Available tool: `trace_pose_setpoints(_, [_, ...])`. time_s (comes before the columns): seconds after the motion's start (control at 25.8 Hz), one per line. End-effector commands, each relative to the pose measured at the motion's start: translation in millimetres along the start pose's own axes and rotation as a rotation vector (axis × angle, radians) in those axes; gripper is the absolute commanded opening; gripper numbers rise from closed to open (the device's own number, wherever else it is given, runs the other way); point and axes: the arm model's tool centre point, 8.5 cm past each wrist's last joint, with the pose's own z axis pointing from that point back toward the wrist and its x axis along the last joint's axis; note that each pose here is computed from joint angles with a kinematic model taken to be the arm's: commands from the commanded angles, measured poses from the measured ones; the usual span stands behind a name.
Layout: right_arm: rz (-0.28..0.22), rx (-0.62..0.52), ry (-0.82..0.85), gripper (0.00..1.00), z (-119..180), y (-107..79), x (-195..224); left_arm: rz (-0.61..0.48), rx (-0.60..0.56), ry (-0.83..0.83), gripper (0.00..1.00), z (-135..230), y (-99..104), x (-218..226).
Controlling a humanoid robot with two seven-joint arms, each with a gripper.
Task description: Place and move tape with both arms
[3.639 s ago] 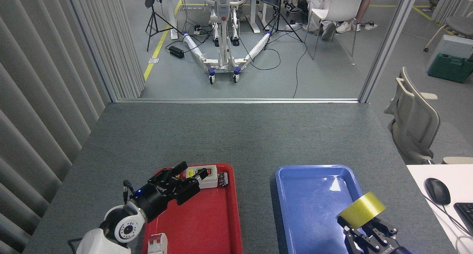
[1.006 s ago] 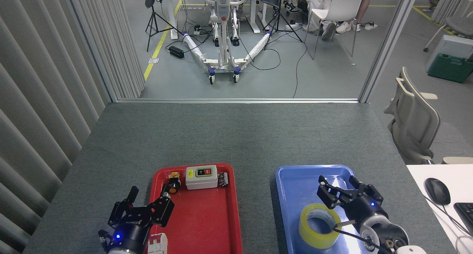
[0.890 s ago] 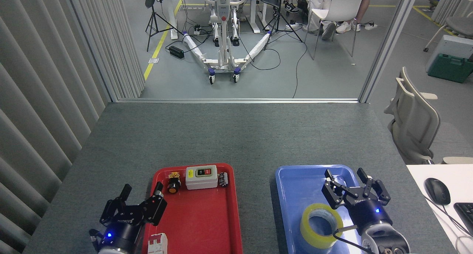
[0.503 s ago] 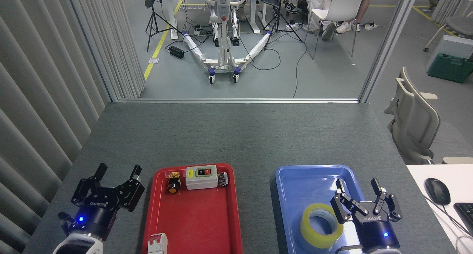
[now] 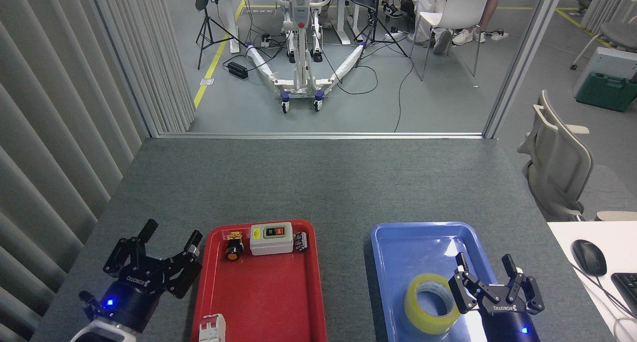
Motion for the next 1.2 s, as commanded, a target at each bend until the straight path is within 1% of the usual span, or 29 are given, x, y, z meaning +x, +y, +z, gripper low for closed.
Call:
trace_pose_setpoints(0.0, [-0.024,0.004,0.001,1.00,0.8,-0.8,-3.0,0.023,-0.019,-0.002,1.00,0.1,-10.2,4.6])
trace_pose_setpoints(0.15, [-0.046,0.004,0.017,1.00,1.5,-3.8,-13.0,0.044,0.000,0.003,1.00,-0.9,-9.5,9.2])
trace_pose_setpoints(0.27, [-0.059,0.006,0.015,1.00,1.2,-2.6,-10.7,0.082,-0.001,0.040,1.00,-0.8,-17.2,14.9])
trace_pose_setpoints(0.35, [-0.055,0.007,0.008,1.00,1.6,-3.0,-11.9,0.106,-0.011,0.077,1.00,4.4,-26.0,20.2])
trace_pose_setpoints(0.43, [-0.057,0.006,-0.002,1.00,1.1,-3.2,-10.4,0.104,-0.001,0.127,1.00,8.2,-27.3,16.7])
trace_pose_setpoints(0.58, [-0.053,0.007,-0.006,1.00,1.1,-3.6,-10.9,0.086,0.005,0.120,1.00,7.2,-31.7,24.9])
trace_pose_setpoints(0.66, [-0.054,0.005,-0.005,1.00,0.6,-3.9,-10.5,0.046,0.005,0.113,1.00,5.7,-32.2,30.2])
trace_pose_setpoints(0.81, [-0.049,0.006,-0.007,1.00,0.6,-3.6,-9.9,-0.120,-0.011,0.154,1.00,3.3,-34.3,37.0])
trace_pose_setpoints(0.93, [-0.050,0.008,-0.008,1.00,1.2,-2.7,-9.1,-0.128,-0.021,0.157,1.00,3.4,-36.5,37.1])
trace_pose_setpoints(1.08, [-0.049,0.012,-0.009,1.00,2.4,-1.6,-8.7,-0.124,-0.060,0.179,1.00,6.3,-48.1,31.9])
trace_pose_setpoints(1.16, [-0.048,0.012,-0.011,1.00,2.5,-1.5,-8.6,-0.128,-0.068,0.203,1.00,6.8,-49.1,29.8])
